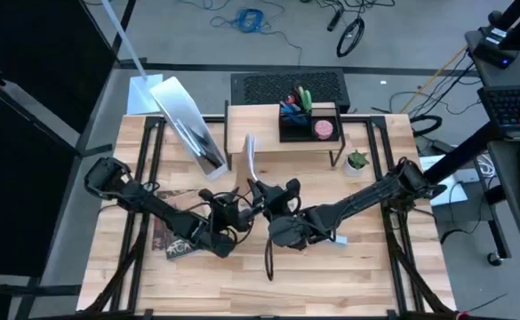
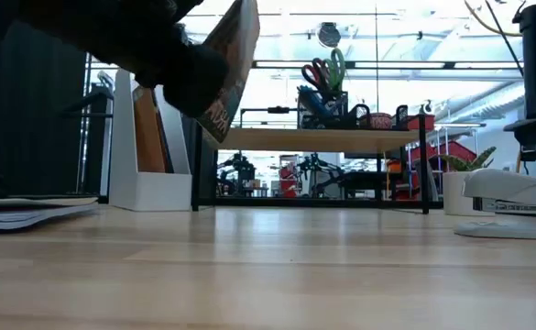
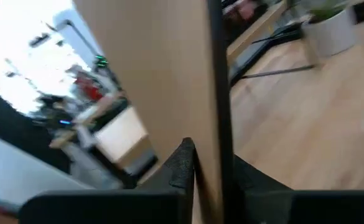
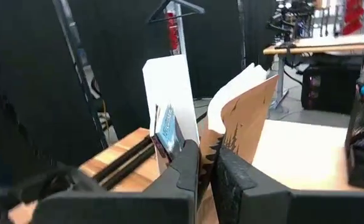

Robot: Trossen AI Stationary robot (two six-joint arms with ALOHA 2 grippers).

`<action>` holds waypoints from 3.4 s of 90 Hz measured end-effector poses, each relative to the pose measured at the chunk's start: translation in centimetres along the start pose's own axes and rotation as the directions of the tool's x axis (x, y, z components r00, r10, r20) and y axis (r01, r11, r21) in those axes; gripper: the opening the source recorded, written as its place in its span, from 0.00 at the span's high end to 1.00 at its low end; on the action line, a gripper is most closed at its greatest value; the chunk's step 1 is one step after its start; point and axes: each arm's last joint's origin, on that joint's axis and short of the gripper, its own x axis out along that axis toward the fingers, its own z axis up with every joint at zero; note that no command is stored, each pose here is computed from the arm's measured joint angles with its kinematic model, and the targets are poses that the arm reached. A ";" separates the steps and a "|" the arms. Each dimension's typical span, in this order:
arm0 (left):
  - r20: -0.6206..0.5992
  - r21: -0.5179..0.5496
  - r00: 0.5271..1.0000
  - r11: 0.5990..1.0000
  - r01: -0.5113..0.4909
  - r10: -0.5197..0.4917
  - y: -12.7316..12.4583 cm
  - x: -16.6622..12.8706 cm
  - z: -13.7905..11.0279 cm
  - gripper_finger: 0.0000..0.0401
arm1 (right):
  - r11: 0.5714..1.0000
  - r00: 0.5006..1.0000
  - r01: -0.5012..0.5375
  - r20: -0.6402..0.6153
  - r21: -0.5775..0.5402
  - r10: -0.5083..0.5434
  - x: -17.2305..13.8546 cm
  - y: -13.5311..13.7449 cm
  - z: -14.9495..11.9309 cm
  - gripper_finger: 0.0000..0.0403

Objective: Stock shelves
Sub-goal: Put the brown book into the white bookshelf

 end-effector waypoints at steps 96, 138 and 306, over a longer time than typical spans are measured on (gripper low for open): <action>0.065 -0.248 0.632 0.600 0.760 -0.773 4.4 -11.4 2.9 0.57 | 0.900 0.954 -0.280 0.007 -0.334 0.299 5.3 -4.5 7.8 0.99; 0.207 -0.179 0.708 0.685 0.706 -0.675 13.8 -11.3 5.7 0.57 | 0.908 0.921 -0.311 0.147 -0.279 0.361 11.1 -5.4 7.7 0.99; 0.268 -0.190 0.838 0.826 0.530 -0.476 17.9 -10.6 6.3 0.57 | 0.951 0.939 -0.288 0.163 -0.110 0.303 20.2 -4.2 -6.6 0.99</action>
